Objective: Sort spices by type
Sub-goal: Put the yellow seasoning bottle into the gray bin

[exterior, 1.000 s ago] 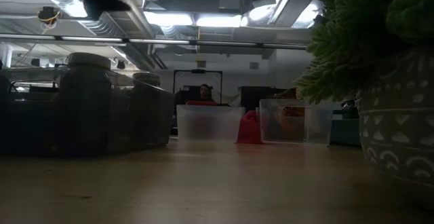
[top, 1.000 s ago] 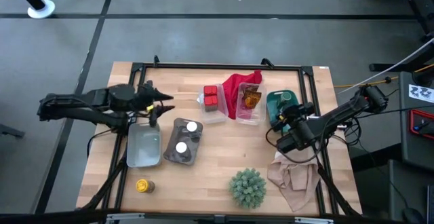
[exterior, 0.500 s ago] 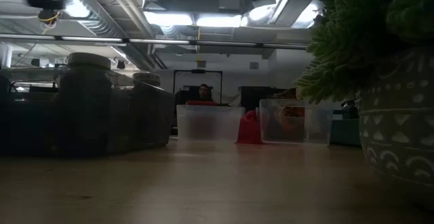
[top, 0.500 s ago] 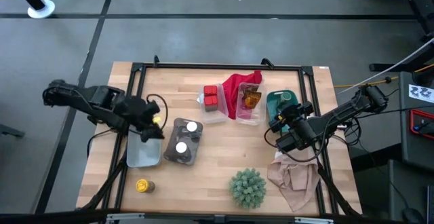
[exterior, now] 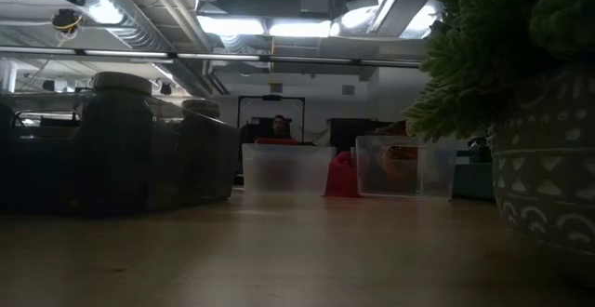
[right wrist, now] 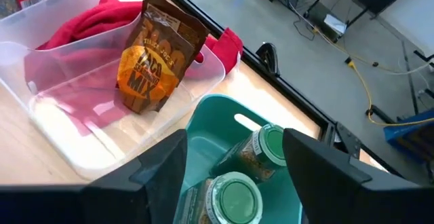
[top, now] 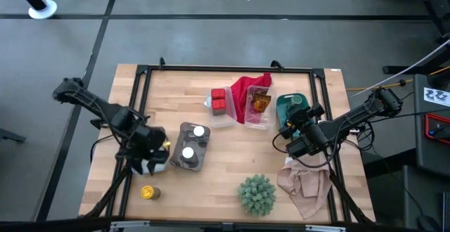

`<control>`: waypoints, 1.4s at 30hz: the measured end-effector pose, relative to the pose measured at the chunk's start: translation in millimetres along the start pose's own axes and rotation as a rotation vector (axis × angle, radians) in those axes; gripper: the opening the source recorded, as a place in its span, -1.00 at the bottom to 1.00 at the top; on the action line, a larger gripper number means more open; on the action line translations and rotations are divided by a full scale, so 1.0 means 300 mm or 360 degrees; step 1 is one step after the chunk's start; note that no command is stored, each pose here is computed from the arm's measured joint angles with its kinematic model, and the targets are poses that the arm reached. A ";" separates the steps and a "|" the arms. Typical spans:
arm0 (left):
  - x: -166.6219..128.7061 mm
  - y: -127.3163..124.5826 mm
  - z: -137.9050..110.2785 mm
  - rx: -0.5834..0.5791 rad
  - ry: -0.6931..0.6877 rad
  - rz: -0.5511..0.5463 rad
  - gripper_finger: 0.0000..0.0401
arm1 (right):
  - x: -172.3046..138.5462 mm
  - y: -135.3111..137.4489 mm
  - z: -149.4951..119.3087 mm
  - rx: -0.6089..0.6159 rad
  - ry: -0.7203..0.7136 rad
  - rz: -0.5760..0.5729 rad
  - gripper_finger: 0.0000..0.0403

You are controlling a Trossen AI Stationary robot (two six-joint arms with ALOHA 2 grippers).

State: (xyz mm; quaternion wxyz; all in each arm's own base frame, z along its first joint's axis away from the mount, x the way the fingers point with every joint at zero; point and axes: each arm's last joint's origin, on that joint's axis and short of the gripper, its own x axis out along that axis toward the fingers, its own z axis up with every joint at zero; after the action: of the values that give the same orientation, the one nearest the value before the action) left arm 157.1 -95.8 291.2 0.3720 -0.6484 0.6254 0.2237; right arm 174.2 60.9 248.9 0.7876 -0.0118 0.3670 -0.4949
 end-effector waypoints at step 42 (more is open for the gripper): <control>0.161 0.032 -0.049 0.0092 0.0103 0.0161 0.24 | -0.001 0.016 0.000 -0.0055 0.0053 0.0068 0.21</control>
State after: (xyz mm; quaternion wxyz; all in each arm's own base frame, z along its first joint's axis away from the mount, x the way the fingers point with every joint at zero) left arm 150.9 -137.6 261.8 0.3583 -0.6120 0.6752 0.2029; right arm 177.8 63.6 247.1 0.7914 -0.0093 0.3888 -0.4715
